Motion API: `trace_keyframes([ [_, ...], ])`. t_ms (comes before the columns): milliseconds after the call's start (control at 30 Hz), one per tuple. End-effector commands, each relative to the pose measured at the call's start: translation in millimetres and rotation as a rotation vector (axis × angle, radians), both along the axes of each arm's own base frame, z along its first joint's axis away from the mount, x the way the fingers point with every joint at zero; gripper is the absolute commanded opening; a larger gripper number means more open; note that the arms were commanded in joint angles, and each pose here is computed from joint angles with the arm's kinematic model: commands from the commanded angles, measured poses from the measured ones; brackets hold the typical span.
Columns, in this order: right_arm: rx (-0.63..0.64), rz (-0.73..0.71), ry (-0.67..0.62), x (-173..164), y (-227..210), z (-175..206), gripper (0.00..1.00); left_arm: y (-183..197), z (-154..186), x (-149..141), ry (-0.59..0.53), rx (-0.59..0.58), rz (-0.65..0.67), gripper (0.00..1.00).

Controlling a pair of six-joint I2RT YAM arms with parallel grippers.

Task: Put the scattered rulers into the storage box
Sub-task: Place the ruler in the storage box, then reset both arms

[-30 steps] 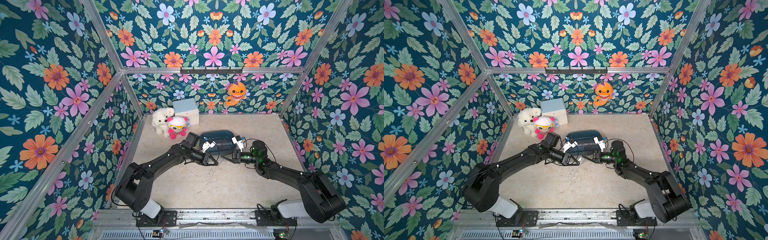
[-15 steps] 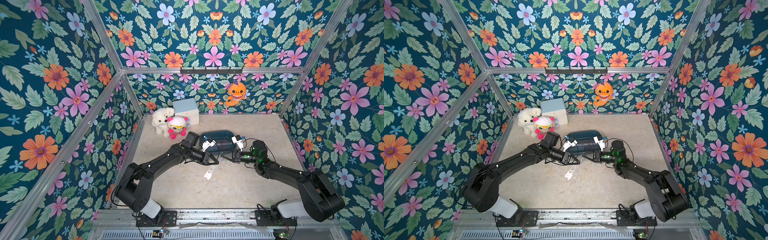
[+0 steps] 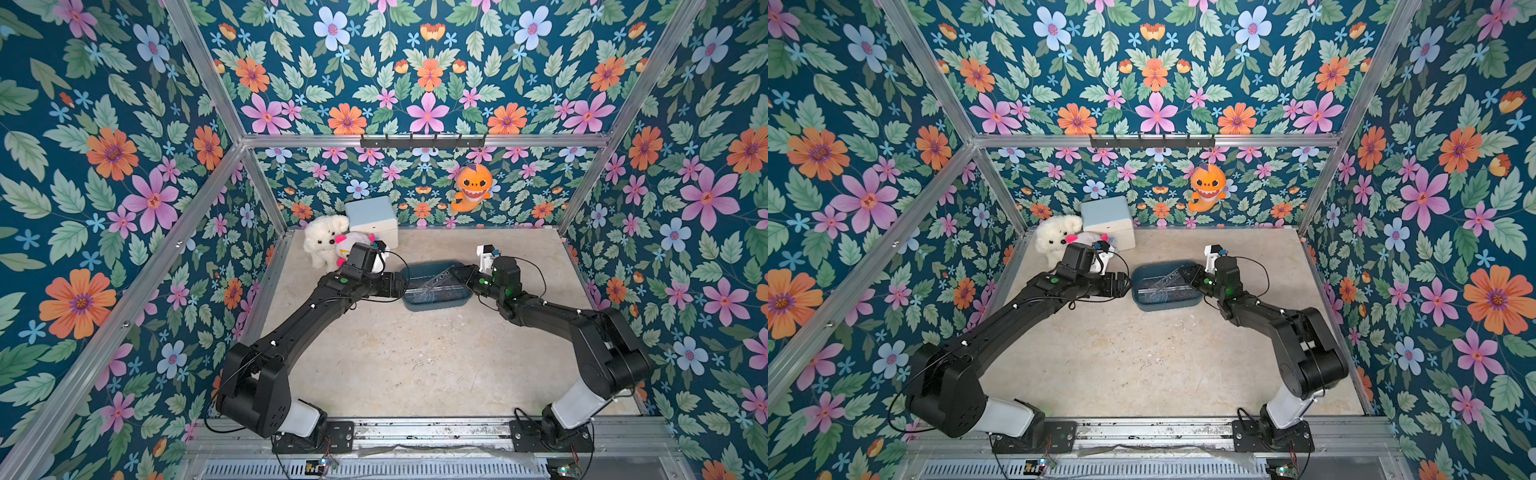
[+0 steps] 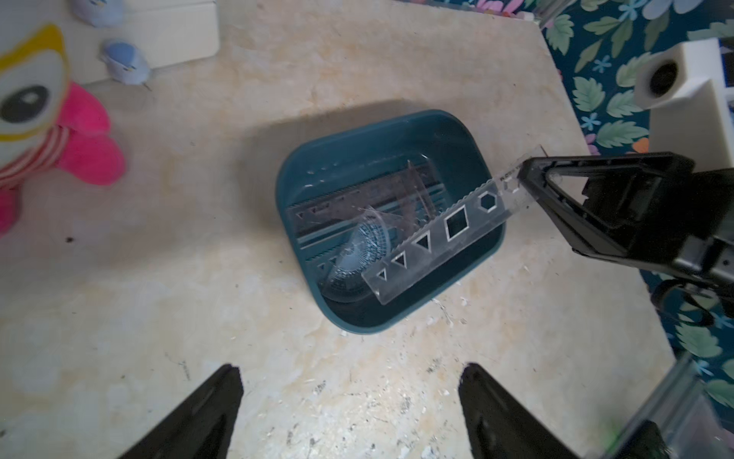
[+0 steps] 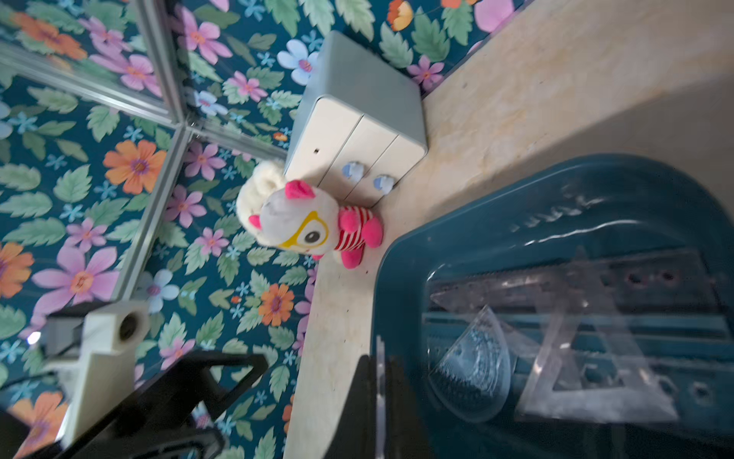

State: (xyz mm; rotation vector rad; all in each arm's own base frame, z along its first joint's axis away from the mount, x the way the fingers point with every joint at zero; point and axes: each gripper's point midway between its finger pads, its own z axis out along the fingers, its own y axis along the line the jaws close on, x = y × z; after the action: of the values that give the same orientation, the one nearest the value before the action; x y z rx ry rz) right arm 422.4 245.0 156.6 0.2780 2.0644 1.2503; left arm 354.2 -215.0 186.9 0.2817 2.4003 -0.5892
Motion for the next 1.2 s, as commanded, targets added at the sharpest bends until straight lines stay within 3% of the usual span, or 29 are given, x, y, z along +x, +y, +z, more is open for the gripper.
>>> trace_keyframes([
  [0, 0.011, -0.114, -0.018, 32, -4, -3, 0.00, 26, -8, 10, -0.029, 0.113, 0.101, 0.91],
  [333, -0.057, -0.011, 0.087, 32, 32, -45, 0.01, 34, -19, 15, -0.006, 0.108, 0.129, 0.96],
  [500, -0.143, -0.009, 0.105, 25, 22, -45, 0.43, 41, -18, 20, -0.008, 0.114, 0.163, 0.99],
  [733, -0.282, -0.032, 0.097, 23, -7, -10, 0.67, 52, -2, 26, -0.090, 0.098, 0.220, 0.99],
  [833, -0.350, -0.046, 0.102, 17, -20, -6, 0.84, 61, 4, 26, -0.150, 0.116, 0.246, 0.99],
  [967, -0.413, -0.042, 0.107, 6, -36, -9, 0.86, 67, 6, 29, -0.193, 0.124, 0.272, 0.99],
  [1033, -0.467, -0.072, 0.034, -5, -52, 12, 0.86, 77, 2, 31, -0.228, 0.151, 0.327, 0.99],
  [1100, -0.567, -0.146, -0.048, -21, -79, 26, 0.88, 102, -11, 30, -0.286, 0.213, 0.426, 0.99],
  [1167, -0.678, -0.256, -0.118, -34, -112, 33, 0.98, 132, -32, 22, -0.303, 0.290, 0.565, 0.99],
])
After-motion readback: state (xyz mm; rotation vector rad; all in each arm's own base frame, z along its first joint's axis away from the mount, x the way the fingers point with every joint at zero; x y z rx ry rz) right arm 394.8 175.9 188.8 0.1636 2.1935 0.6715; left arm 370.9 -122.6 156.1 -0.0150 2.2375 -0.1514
